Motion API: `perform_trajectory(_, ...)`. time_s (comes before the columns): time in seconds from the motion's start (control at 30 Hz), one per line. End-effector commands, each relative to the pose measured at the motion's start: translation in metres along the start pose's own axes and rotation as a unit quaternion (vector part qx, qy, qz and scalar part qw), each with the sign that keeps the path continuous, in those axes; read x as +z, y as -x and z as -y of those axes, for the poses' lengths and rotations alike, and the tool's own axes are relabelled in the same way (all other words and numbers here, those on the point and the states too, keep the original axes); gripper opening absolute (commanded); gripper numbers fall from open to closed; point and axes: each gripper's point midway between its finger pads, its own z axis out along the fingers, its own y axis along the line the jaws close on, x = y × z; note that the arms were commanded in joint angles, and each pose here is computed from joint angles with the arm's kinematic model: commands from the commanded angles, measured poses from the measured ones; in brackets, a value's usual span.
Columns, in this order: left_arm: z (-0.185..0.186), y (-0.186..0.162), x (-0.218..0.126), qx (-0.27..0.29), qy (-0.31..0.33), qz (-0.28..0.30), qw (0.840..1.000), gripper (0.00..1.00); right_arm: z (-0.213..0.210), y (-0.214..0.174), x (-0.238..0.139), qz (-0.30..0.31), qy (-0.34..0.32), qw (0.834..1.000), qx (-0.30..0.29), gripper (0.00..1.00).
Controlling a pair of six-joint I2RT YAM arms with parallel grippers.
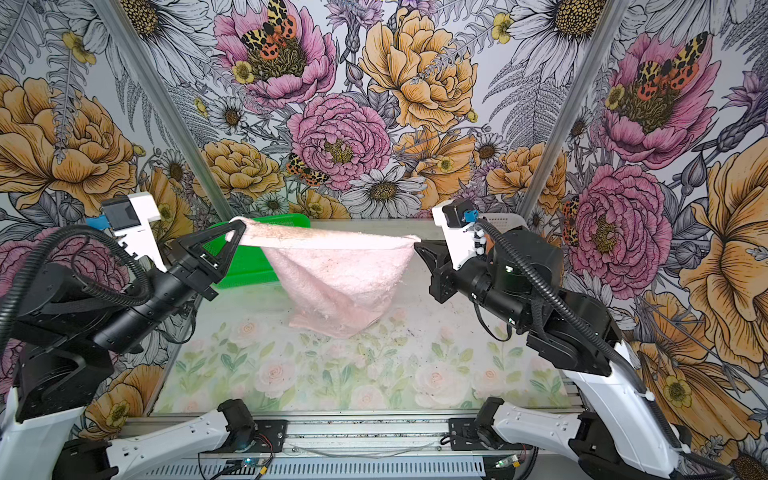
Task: Fold and stack the towels
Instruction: 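Lift the pink towel with both grippers and stretch it taut between them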
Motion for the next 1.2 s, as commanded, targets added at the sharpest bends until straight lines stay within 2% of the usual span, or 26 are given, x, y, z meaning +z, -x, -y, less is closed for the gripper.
perform_trajectory(0.0,0.006,0.018,-0.015,0.023,-0.012,0.021,0.999,0.00,-0.005,0.026,-0.026,0.042,0.022,0.999,-0.013,0.00)
perform_trajectory(0.13,0.009,0.022,-0.019,0.023,-0.020,0.026,0.999,0.00,-0.006,0.044,-0.040,0.069,0.028,0.997,-0.011,0.00)
perform_trajectory(0.43,0.007,0.005,-0.007,0.026,-0.022,0.013,0.999,0.00,-0.004,0.046,-0.040,0.071,0.020,0.997,-0.019,0.00)
perform_trajectory(0.67,0.036,0.002,-0.022,0.033,-0.113,0.000,0.993,0.00,-0.022,0.042,-0.066,0.088,0.080,0.992,-0.029,0.00)
perform_trajectory(0.9,0.061,0.014,-0.055,0.051,-0.192,0.024,0.980,0.00,-0.029,0.041,-0.091,0.111,0.107,0.987,-0.050,0.00)
perform_trajectory(1.07,0.061,0.021,-0.058,0.057,-0.191,0.037,0.979,0.00,-0.028,0.054,-0.104,0.143,0.107,0.983,-0.051,0.00)
perform_trajectory(1.17,0.053,0.021,-0.050,0.065,-0.165,0.040,0.983,0.00,-0.018,0.057,-0.096,0.141,0.075,0.986,-0.052,0.00)
